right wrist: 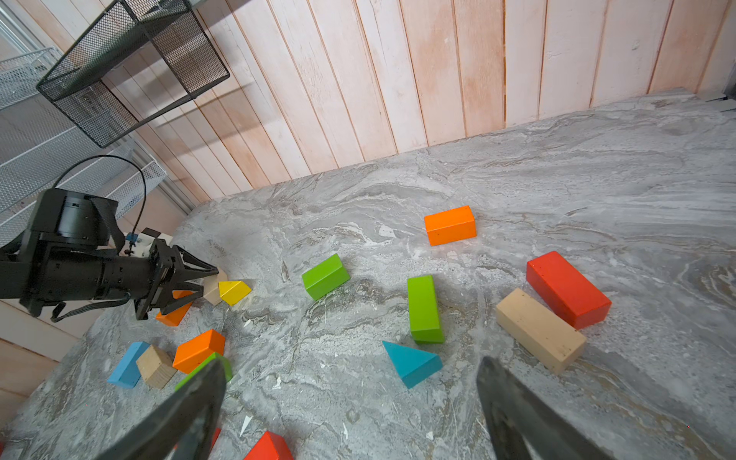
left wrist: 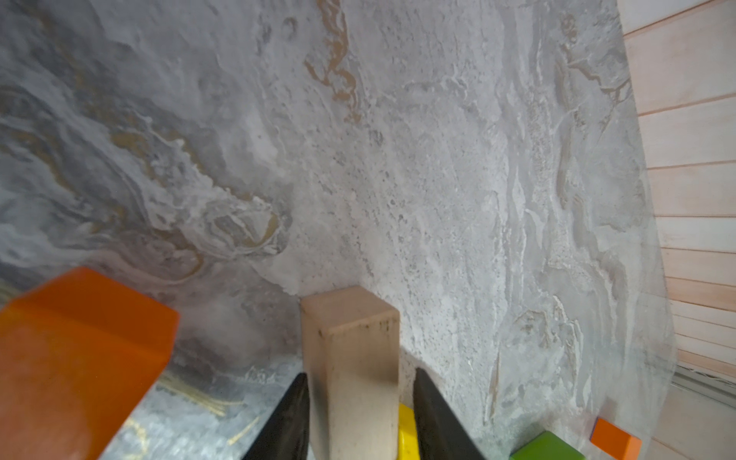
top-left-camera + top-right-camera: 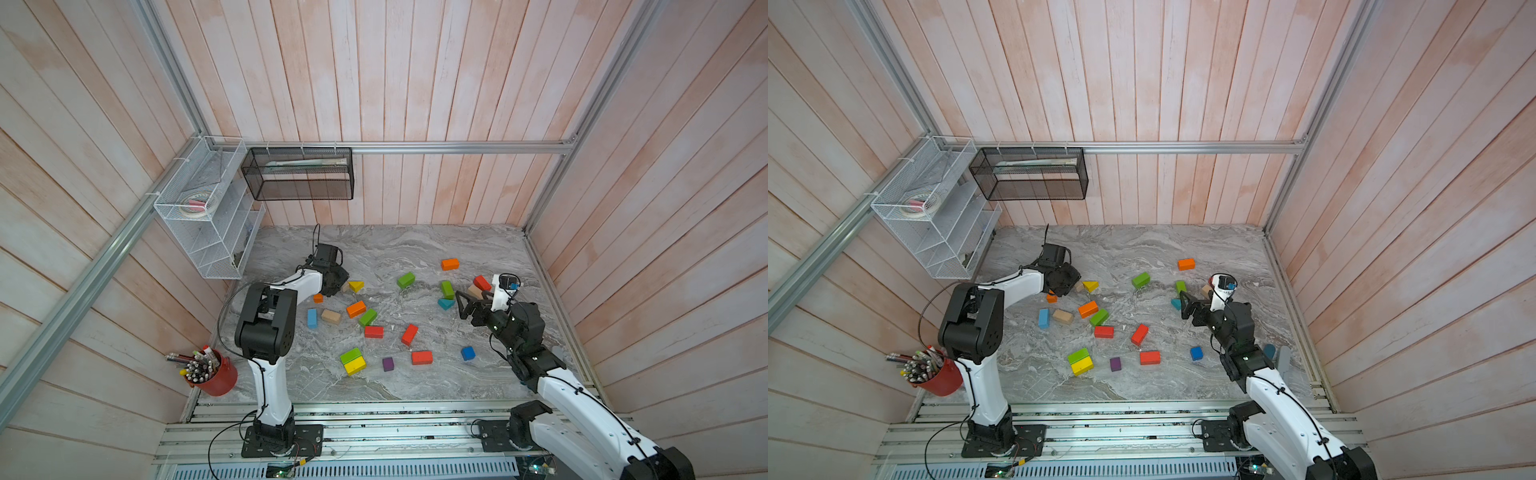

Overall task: Assemble a heart with building blocks
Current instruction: Assemble the building block at the center of the board.

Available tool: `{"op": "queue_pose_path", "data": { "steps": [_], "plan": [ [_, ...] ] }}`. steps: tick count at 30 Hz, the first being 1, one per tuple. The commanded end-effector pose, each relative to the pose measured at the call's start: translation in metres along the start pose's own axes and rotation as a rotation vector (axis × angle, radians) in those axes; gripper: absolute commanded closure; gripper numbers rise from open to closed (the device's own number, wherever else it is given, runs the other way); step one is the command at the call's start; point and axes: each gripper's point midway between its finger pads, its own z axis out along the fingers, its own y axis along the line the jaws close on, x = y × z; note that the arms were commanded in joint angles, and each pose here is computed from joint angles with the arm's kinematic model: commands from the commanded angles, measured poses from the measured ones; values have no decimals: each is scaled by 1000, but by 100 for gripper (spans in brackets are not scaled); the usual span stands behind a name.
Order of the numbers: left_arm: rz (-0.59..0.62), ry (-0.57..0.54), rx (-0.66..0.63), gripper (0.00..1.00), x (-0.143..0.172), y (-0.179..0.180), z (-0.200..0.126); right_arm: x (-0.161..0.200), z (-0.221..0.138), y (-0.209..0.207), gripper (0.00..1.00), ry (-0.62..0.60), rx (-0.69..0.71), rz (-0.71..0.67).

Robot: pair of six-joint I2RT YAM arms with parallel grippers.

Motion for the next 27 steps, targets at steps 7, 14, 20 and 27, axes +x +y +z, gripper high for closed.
{"op": "queue_pose_path", "data": {
  "steps": [7,14,20,27],
  "plan": [
    [28,15,-26,55,3,3,10,6,-2,-2,2,14,12,-2],
    [16,13,-28,59,4,6,10,7,-1,-3,2,17,15,-2],
    [-1,20,-22,61,8,8,10,7,0,-2,2,17,10,-3],
    [0,22,-24,62,10,10,9,7,-1,-2,2,17,9,-2]
  ]
}}
